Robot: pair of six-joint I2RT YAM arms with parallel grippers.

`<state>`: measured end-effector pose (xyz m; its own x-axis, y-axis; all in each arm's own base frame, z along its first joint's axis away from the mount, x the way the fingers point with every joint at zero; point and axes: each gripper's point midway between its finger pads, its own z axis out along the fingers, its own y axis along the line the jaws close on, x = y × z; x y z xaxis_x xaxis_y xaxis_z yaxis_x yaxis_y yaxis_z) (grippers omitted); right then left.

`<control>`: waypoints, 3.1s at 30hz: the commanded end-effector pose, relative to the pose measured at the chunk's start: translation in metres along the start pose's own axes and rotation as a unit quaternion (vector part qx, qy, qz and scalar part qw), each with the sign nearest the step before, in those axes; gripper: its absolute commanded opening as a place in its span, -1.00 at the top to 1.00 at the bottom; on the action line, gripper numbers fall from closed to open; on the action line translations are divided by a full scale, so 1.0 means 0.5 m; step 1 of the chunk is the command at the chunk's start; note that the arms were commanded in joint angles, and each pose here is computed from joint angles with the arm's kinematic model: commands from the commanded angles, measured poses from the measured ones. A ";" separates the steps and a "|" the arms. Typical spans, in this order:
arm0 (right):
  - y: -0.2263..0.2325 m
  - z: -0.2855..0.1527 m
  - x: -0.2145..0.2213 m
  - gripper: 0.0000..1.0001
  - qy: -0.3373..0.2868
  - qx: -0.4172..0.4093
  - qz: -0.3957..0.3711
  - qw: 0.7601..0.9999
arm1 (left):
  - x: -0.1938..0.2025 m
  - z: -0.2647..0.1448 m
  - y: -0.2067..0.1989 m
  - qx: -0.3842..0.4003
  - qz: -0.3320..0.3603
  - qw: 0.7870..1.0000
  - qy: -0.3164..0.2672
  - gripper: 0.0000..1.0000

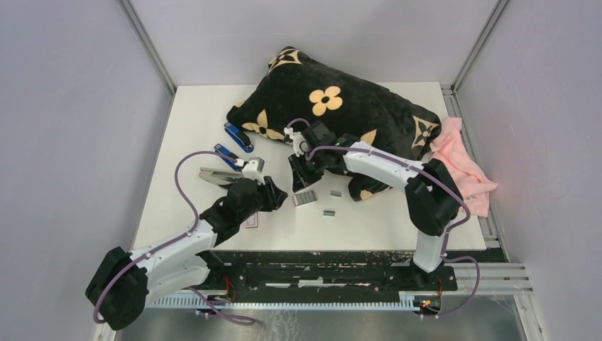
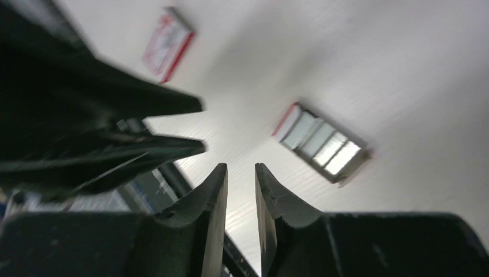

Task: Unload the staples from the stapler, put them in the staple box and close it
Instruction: Place the staple in the staple box, then pick up the staple from the center of the board.

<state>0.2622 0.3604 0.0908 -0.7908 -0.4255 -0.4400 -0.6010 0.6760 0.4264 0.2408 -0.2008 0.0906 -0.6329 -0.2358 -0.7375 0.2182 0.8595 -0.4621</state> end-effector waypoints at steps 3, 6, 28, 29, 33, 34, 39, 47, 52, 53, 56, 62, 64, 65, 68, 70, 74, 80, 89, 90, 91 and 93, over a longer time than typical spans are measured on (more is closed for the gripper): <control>0.107 -0.222 -0.047 0.36 -0.082 -0.218 -0.168 0.958 | -0.044 -0.051 -0.098 0.152 0.000 0.986 -0.066 0.04; 0.109 -0.291 -0.039 0.29 -0.123 -0.229 -0.205 0.944 | -0.044 -0.075 -0.125 0.208 -0.015 0.974 -0.086 -0.11; 0.096 -0.455 0.036 -0.42 -0.241 -0.257 -0.307 0.884 | -0.011 -0.107 -0.207 0.362 -0.005 0.929 -0.078 -0.71; 0.091 -0.452 0.036 -0.42 -0.240 -0.252 -0.310 0.885 | -0.009 -0.106 -0.206 0.362 -0.007 0.929 -0.077 -0.71; 0.063 -0.427 0.044 -0.44 -0.229 -0.224 -0.330 0.888 | -0.001 -0.102 -0.196 0.354 -0.012 0.932 -0.075 -0.70; 0.053 -0.420 0.046 -0.45 -0.226 -0.215 -0.334 0.889 | 0.000 -0.101 -0.193 0.351 -0.012 0.933 -0.077 -0.70; 0.023 -0.389 0.062 -0.46 -0.204 -0.197 -0.361 0.888 | 0.000 -0.097 -0.181 0.338 -0.012 0.937 -0.083 -0.71; -0.024 -0.350 0.073 -0.44 -0.169 -0.168 -0.364 0.900 | 0.009 -0.098 -0.170 0.330 -0.013 0.940 -0.082 -0.71; -0.040 -0.335 0.077 -0.43 -0.158 -0.159 -0.364 0.904 | 0.014 -0.105 -0.161 0.323 -0.012 0.943 -0.082 -0.71; -0.043 -0.332 0.078 -0.43 -0.156 -0.157 -0.364 0.905 | 0.016 -0.106 -0.158 0.321 -0.012 0.943 -0.082 -0.71; -0.050 -0.322 0.083 -0.43 -0.148 -0.157 -0.364 0.906 | 0.022 -0.109 -0.149 0.313 -0.009 0.947 -0.079 -0.71; -0.056 -0.304 0.093 -0.42 -0.142 -0.167 -0.365 0.905 | 0.021 -0.114 -0.136 0.297 0.002 0.951 -0.085 -0.72; -0.055 -0.297 0.097 -0.41 -0.138 -0.173 -0.366 0.904 | 0.023 -0.116 -0.133 0.295 -0.001 0.952 -0.084 -0.72; -0.055 -0.294 0.098 -0.41 -0.136 -0.174 -0.366 0.904 | 0.022 -0.117 -0.131 0.292 -0.005 0.953 -0.085 -0.72; -0.053 -0.289 0.101 -0.41 -0.132 -0.177 -0.369 0.903 | -0.013 -0.120 -0.135 0.274 -0.031 0.956 -0.101 -0.70; -0.052 -0.289 0.101 -0.40 -0.132 -0.178 -0.370 0.902 | -0.078 -0.125 -0.143 0.246 -0.057 0.958 -0.133 -0.67; -0.044 -0.297 0.099 -0.40 -0.138 -0.179 -0.375 0.899 | -0.251 -0.176 -0.213 0.228 -0.073 0.951 -0.197 -0.71; -0.037 -0.303 0.095 -0.40 -0.145 -0.182 -0.375 0.897 | -0.453 -0.267 -0.341 0.274 -0.090 0.922 -0.259 -0.75; -0.043 -0.292 0.098 -0.40 -0.140 -0.184 -0.367 0.901 | -0.489 -0.325 -0.397 0.344 -0.095 0.892 -0.277 -0.75; -0.042 -0.292 0.098 -0.40 -0.140 -0.185 -0.368 0.901 | -0.489 -0.327 -0.400 0.347 -0.095 0.891 -0.277 -0.75; -0.042 -0.292 0.098 -0.40 -0.141 -0.184 -0.368 0.900 | -0.489 -0.330 -0.406 0.350 -0.095 0.890 -0.275 -0.75; -0.041 -0.294 0.097 -0.40 -0.143 -0.185 -0.367 0.900 | -0.489 -0.333 -0.419 0.357 -0.094 0.889 -0.271 -0.75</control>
<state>0.2200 0.2329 0.1686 -0.1627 -0.5003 -0.8504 -0.9848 0.0298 0.1709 0.2393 -0.2419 0.4252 -0.2849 -0.6706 -0.6849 0.6410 0.3980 -0.6563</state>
